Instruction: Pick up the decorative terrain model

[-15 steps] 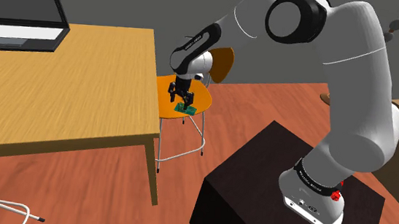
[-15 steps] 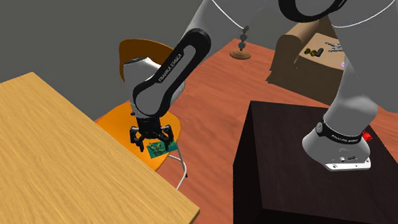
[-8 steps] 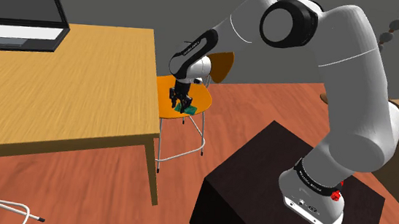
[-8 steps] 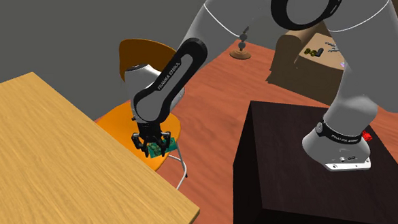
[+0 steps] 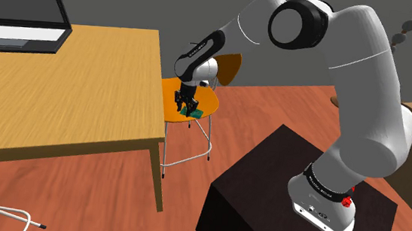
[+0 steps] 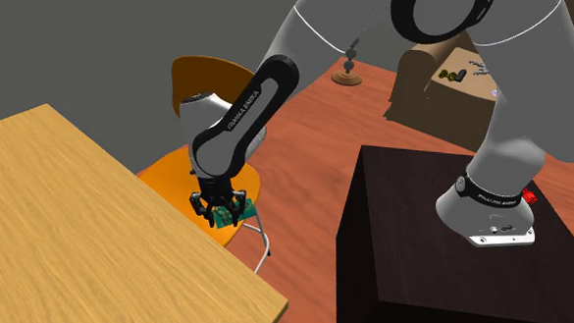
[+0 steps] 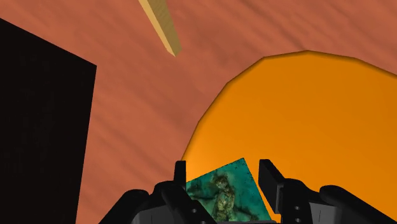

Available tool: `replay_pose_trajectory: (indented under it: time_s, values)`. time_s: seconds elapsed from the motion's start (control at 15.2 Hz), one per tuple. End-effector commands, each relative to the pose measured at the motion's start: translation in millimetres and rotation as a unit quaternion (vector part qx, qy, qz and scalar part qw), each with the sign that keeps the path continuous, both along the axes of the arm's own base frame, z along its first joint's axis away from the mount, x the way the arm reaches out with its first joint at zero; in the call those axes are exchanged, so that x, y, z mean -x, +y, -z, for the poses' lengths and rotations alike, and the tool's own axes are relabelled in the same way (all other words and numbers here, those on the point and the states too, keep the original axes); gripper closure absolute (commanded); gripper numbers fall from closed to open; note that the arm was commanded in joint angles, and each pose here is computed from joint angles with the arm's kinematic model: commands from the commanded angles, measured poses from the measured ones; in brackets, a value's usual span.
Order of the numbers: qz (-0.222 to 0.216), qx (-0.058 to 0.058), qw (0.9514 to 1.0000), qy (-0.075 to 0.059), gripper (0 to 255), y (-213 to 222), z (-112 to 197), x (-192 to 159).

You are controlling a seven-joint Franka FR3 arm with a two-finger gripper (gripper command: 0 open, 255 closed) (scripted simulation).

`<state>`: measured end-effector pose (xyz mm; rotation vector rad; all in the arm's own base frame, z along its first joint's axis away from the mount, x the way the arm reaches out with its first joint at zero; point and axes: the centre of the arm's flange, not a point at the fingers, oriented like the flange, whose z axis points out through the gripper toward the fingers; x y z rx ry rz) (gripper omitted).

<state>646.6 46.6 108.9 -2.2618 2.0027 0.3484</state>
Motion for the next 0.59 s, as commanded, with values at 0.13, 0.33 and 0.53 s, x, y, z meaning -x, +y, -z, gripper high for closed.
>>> replay_pose_trajectory:
  time_s: [0.13, 0.33, 0.53]
  values:
    - [0.001, 0.001, 1.0, -0.001, 255, -1.3, -15.0, 0.0]
    - [0.001, 0.001, 1.0, -0.001, 255, -1.3, -30.9, 0.0]
    - [0.001, 0.001, 1.0, -0.001, 255, -1.3, -46.7, 0.0]
